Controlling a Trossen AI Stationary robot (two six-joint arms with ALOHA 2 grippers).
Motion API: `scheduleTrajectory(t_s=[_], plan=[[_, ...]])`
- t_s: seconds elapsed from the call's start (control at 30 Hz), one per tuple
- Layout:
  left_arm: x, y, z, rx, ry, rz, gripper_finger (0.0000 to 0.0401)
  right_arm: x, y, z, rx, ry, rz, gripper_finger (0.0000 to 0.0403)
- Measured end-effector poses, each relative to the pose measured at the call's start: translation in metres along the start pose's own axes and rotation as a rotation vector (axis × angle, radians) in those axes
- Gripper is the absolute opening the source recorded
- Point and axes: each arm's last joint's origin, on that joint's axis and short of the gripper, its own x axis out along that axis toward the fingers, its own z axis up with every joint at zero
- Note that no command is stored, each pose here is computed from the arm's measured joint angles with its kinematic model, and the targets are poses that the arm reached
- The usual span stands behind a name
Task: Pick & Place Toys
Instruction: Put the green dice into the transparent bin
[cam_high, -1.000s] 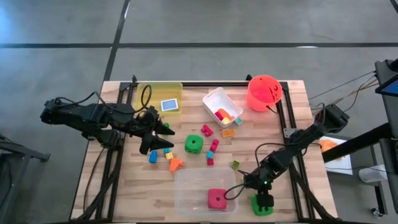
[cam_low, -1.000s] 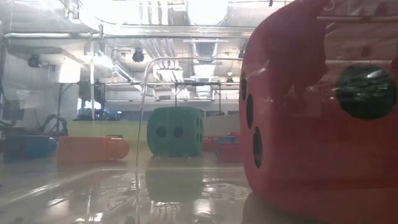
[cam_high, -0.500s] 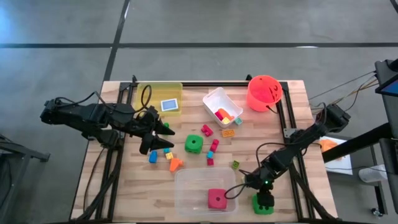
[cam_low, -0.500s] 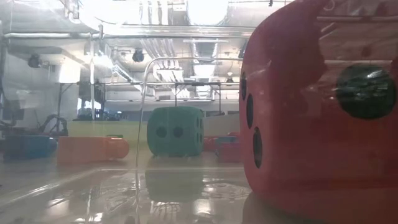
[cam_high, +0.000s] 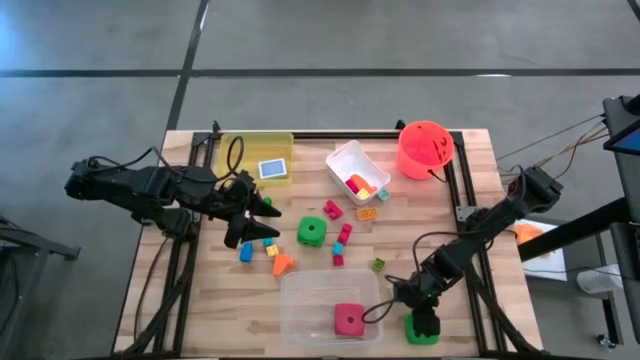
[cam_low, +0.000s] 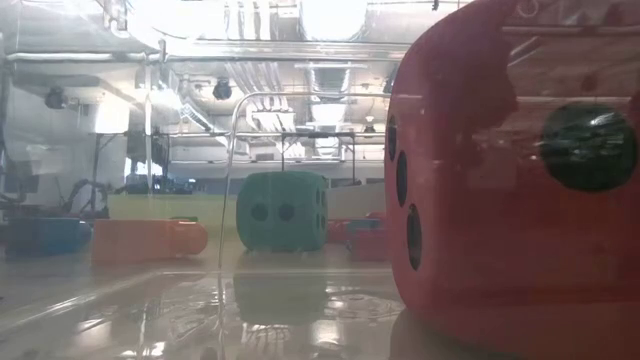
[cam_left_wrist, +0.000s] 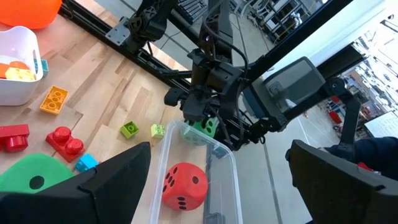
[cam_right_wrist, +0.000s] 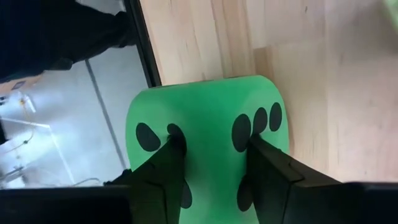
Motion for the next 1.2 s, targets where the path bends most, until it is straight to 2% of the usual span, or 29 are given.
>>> scheduleTrajectory(t_s=[0.13, 0.4, 0.63, 0.77, 1.03, 1.2], plan=[[0.0, 0.0, 0.0, 0.0, 0.0, 0.0, 0.0369, -0.01, 0.002, -0.003, 0.011, -0.044, -0.05, 0.0122], [0.0, 0.0, 0.0, -0.001, -0.001, 0.0, 0.0369, -0.018, 0.004, -0.009, 0.041, -0.088, -0.069, 0.0116], [0.0, 0.0, 0.0, -0.001, -0.001, 0.0, 0.0369, -0.038, 0.001, -0.02, 0.103, -0.147, -0.118, 0.0114], [0.0, 0.0, 0.0, -0.001, -0.001, 0.0, 0.0369, -0.056, 0.002, -0.027, 0.139, -0.211, -0.086, 0.0111], [0.0, 0.0, 0.0, -0.001, -0.002, 0.0, 0.0369, -0.101, 0.004, -0.041, 0.171, -0.479, 0.008, 0.0109], [0.0, 0.0, 0.0, -0.001, -0.001, 0.0, 0.0369, -0.121, 0.001, -0.051, 0.189, -0.57, 0.052, 0.0105]])
